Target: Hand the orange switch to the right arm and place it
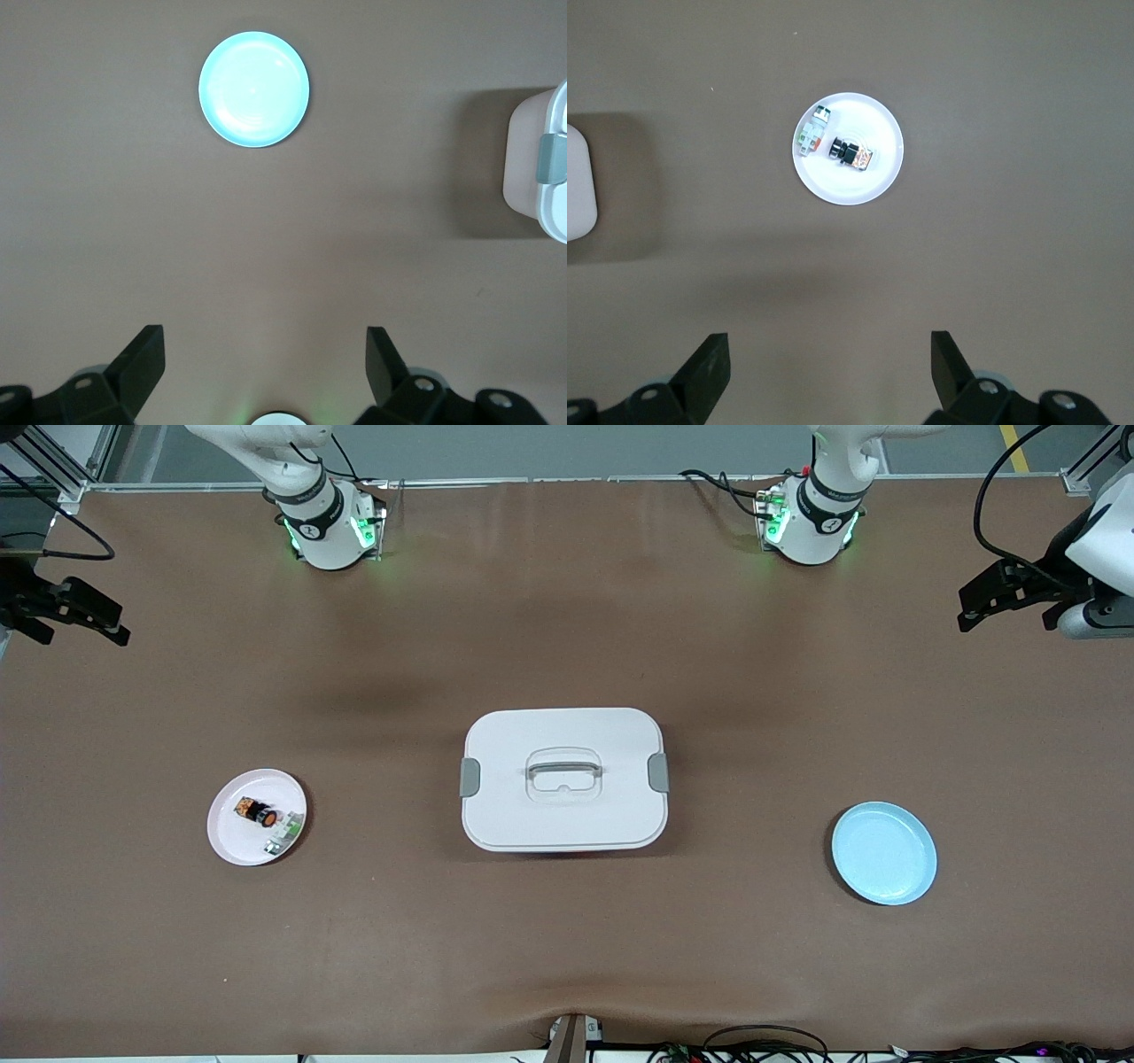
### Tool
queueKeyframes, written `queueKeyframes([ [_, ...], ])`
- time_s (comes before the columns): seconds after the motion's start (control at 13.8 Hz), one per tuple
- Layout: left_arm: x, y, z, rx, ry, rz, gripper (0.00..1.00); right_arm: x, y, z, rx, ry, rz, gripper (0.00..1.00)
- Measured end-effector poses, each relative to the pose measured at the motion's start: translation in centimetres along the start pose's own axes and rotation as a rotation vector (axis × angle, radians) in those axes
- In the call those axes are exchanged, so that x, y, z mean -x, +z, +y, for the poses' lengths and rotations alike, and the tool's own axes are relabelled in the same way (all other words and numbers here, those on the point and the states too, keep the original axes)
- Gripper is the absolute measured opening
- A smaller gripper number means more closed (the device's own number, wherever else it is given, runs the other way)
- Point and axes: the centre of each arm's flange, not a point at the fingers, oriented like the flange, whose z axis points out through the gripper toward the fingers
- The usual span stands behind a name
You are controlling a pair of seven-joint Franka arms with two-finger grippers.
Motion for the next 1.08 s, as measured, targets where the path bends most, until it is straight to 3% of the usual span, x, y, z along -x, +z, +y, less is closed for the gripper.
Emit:
queueKeyframes([
  [0.14, 0.0, -0.2, 0.0, 0.0, 0.0, 0.004, 1.0, -0.2, -1.0, 0.0, 0.0, 0.0, 0.016, 1.0],
  [0.58, 0.1, -1.4, -0.1, 0.002, 0.0, 0.031, 1.0, -3.5, -0.6, 1.2, -0.008, 0.015, -0.036, 1.0],
  [1.08, 0.1, -1.4, -0.1, 0.002, 0.0, 0.03, 1.0, -5.3, 0.0, 1.5, -0.005, 0.02, -0.05, 1.0],
])
